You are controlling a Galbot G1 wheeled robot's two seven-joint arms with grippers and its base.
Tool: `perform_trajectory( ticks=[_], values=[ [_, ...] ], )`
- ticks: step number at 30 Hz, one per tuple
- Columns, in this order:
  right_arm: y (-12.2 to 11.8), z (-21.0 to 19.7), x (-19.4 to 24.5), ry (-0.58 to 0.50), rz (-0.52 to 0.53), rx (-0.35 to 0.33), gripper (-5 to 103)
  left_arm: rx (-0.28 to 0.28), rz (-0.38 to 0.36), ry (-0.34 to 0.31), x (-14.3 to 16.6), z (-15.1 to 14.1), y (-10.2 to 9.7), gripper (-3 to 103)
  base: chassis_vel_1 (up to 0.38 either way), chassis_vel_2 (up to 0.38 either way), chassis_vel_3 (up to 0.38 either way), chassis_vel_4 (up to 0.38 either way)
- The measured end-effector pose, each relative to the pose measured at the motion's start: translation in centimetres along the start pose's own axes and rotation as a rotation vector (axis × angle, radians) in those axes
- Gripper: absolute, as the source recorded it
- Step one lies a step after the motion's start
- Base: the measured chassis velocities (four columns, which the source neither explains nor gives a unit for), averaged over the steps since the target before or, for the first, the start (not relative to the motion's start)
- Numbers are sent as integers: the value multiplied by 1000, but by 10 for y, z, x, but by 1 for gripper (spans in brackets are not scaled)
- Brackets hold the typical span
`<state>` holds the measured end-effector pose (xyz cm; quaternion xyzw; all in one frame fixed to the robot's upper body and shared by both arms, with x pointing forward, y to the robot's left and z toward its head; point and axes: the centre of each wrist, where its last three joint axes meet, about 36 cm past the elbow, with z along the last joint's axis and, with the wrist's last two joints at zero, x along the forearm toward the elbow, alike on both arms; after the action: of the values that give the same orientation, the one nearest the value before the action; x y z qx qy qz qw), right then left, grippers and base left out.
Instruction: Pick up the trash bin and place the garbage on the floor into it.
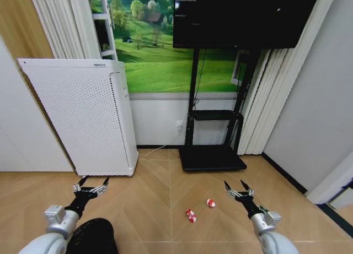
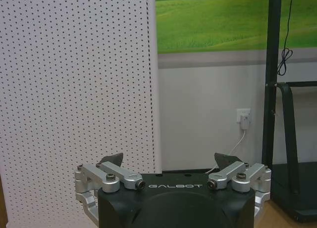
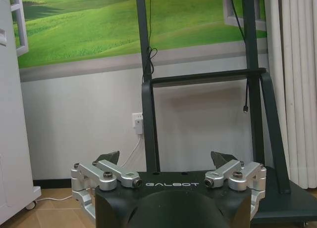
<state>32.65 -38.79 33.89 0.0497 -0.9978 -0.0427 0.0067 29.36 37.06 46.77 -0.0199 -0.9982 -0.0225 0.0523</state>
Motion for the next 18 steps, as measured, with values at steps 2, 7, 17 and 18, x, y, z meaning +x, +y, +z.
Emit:
perform_trajectory(
  ticks=[2,7,17,18],
  values=[
    [0,0,0,-1,-1,1,100,0,0,-1,0,0,0,100,0,0,0,0],
    [1,-1,-3,0,-4,1,100,1,-2,-3,1,-1,-1,100,0,0,0,0],
    [2,2,-4,7,-8,-5,100,-2,-1,3,-1,2,-5,100,0,0,0,0],
    [2,2,-4,7,-8,-5,100,-2,-1,3,-1,2,-5,100,0,0,0,0]
  ],
)
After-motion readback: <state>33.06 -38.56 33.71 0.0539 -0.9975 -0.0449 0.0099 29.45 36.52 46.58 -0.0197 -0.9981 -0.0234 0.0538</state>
